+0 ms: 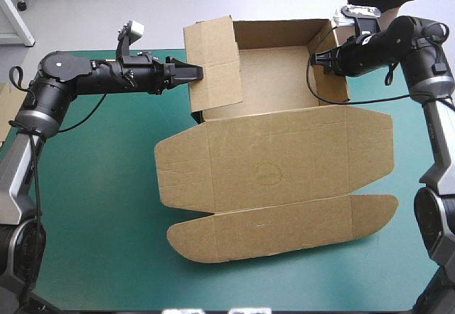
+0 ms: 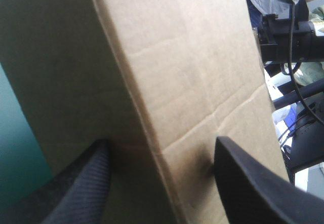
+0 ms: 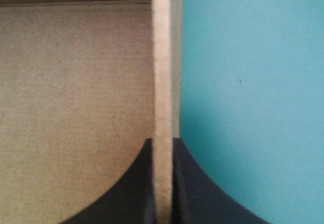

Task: Fold the box

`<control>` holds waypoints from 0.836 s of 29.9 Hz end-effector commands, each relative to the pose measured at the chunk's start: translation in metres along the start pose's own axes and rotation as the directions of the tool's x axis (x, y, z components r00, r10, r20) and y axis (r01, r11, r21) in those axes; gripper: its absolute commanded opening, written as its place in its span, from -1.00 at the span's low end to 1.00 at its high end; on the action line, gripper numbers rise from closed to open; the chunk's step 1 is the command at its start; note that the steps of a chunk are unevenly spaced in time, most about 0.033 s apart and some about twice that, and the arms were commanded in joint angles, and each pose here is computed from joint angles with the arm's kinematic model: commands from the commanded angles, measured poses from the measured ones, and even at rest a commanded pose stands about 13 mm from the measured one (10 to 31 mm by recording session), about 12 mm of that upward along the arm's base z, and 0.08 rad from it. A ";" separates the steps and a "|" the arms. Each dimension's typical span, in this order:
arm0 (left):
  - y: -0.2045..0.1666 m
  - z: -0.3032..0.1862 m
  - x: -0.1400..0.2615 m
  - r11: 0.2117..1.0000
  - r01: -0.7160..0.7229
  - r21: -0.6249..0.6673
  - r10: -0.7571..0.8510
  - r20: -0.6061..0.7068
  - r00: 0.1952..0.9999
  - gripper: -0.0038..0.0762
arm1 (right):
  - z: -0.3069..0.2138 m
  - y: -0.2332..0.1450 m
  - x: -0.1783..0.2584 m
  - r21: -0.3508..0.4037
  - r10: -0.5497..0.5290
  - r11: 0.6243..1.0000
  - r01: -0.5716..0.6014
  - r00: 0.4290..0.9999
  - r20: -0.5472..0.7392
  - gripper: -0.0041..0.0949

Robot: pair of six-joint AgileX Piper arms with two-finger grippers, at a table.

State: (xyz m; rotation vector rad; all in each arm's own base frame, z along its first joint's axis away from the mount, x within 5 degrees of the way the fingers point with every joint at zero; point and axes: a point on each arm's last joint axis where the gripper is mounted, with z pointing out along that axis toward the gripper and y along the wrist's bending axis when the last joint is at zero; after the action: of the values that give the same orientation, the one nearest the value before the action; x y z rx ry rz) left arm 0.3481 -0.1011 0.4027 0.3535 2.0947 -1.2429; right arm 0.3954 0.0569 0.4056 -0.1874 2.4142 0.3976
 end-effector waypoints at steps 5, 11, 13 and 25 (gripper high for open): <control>-0.027 -0.011 -0.015 0.998 -0.045 -0.042 0.046 0.039 0.998 0.19 | -0.029 0.011 -0.009 -0.010 0.019 1.000 -0.018 0.994 0.110 -0.93; -0.025 -0.007 -0.016 0.994 -0.035 -0.101 0.037 0.014 0.999 0.19 | -0.025 0.017 -0.007 0.009 0.028 1.000 -0.029 0.995 0.093 -0.93; -0.022 -0.005 -0.016 0.994 -0.025 -0.102 0.026 0.012 1.000 0.19 | -0.023 0.021 -0.007 0.005 0.025 1.000 -0.026 0.996 0.088 -0.93; -0.022 0.014 -0.017 0.983 -0.038 -0.181 0.028 -0.055 0.998 0.17 | -0.004 0.034 -0.003 -0.022 0.036 0.999 -0.035 0.999 0.033 -0.92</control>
State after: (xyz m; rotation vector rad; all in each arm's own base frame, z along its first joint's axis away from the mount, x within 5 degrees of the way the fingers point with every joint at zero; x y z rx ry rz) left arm 0.3647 -0.1193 0.3935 0.3463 2.3000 -1.0332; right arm 0.4000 0.0832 0.3878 -0.1685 2.4966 0.3610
